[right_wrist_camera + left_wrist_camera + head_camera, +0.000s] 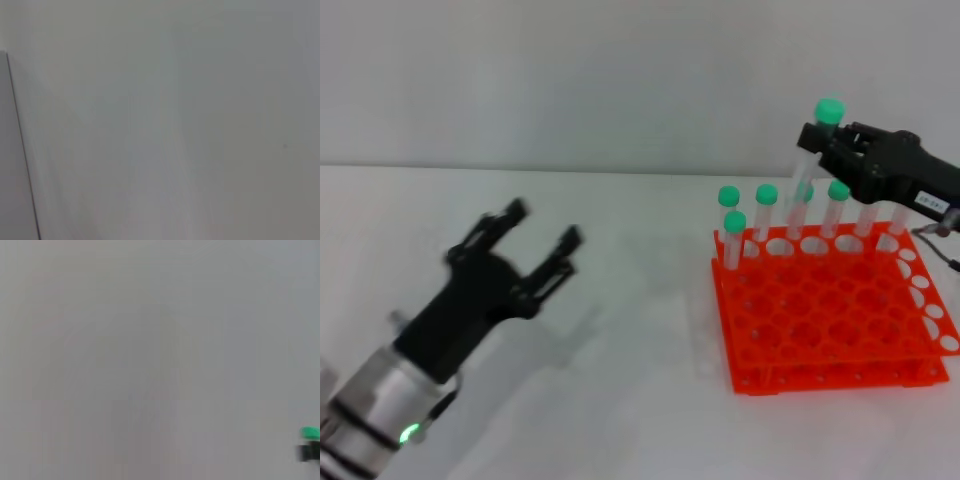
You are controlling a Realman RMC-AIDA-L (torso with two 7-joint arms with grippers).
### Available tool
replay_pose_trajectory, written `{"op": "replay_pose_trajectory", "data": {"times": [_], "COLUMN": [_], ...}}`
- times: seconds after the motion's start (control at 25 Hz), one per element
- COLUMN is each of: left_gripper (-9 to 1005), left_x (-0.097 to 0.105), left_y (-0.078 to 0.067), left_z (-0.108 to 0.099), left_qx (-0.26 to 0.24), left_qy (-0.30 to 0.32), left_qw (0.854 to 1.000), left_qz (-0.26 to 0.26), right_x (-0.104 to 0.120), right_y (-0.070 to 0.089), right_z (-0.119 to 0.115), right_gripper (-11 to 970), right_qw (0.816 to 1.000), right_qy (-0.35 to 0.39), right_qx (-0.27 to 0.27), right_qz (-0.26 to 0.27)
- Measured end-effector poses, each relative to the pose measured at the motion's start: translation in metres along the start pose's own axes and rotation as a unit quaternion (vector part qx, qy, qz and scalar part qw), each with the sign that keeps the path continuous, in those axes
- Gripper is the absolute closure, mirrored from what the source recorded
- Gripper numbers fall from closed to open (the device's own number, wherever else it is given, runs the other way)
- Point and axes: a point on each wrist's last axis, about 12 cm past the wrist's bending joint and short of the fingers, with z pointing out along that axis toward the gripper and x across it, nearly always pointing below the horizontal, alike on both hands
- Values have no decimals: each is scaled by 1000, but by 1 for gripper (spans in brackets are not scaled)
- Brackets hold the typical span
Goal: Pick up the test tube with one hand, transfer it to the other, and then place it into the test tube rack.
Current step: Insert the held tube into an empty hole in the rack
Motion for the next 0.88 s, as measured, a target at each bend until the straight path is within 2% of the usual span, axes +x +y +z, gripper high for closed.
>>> {"op": "replay_pose_trajectory", "data": {"times": [0.16,0.24,0.32,0.48,0.88], "left_gripper": [218,219,220,222,222], "left_x": [6,8,9,10,11], "left_y": [8,13,14,15,16], "left_z": [-38,-57,-70,-78,-70], "left_qx": [-114,-181,-219,-233,-231], "left_qy": [-9,-17,-20,-17,-14], "left_qw": [993,983,975,972,973], "left_qz": [-1,-11,-16,-17,-19], "right_x": [12,18,23,30,45], "right_y": [8,11,15,20,18], "right_z": [12,19,24,28,24], "right_gripper": [762,762,762,762,761], "right_qw": [1000,999,999,998,995], "right_qy": [6,11,14,20,57], "right_qx": [13,21,24,29,54], "right_qz": [-14,-23,-35,-53,-63]}}
